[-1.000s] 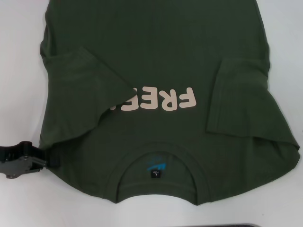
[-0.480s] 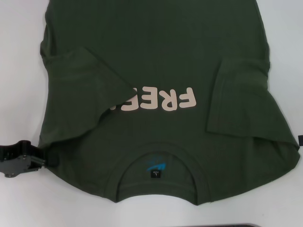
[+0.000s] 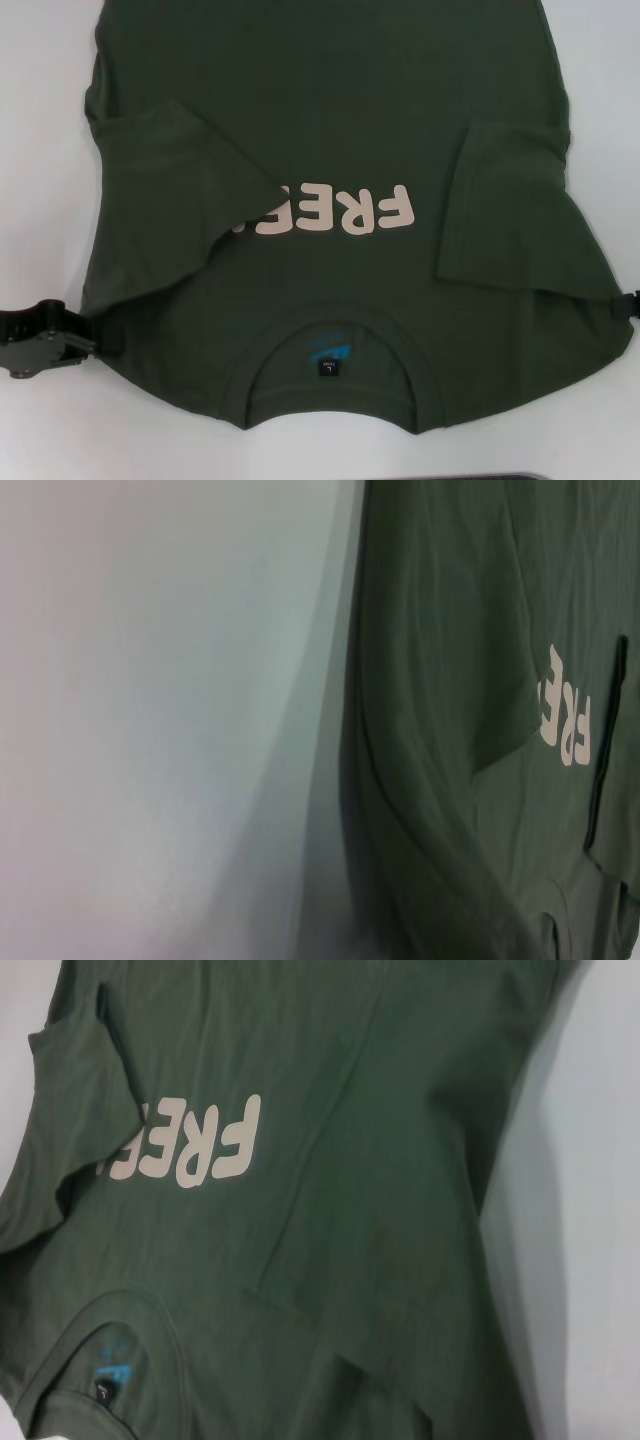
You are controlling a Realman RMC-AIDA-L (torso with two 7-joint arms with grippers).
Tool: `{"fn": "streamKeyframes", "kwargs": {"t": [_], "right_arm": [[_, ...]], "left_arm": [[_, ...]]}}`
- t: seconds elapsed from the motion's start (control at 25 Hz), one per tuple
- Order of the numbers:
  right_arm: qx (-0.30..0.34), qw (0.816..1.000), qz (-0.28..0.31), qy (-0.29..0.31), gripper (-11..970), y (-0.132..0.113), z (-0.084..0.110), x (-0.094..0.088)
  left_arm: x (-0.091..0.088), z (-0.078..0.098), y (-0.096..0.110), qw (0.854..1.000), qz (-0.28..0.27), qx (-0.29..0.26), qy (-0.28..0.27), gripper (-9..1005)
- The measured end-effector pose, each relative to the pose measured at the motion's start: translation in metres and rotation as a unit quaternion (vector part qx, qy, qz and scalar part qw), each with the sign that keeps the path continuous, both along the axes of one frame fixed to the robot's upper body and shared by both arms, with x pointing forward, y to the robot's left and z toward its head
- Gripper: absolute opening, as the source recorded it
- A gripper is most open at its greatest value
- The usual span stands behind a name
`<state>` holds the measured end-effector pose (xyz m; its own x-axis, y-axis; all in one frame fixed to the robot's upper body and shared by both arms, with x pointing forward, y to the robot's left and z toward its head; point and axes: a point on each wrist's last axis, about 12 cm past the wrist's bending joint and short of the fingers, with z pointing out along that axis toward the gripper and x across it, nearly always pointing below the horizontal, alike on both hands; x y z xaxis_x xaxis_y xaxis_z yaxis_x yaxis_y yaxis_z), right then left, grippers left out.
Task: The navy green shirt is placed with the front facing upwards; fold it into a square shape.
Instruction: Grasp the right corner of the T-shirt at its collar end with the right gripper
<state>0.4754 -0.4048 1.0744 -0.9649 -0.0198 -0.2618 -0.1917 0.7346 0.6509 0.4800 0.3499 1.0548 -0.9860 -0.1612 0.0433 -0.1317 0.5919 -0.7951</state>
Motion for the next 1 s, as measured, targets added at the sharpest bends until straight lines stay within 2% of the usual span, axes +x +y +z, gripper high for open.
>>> {"fn": "streamKeyframes", "kwargs": {"t": [1.0], "right_arm": [[0.000, 1.000, 0.002, -0.001, 807, 0.0038, -0.0006, 0.0030]], "left_arm": [[-0.0009, -0.0009, -0.0013, 1.000, -0.002, -0.002, -0.002, 13]]}}
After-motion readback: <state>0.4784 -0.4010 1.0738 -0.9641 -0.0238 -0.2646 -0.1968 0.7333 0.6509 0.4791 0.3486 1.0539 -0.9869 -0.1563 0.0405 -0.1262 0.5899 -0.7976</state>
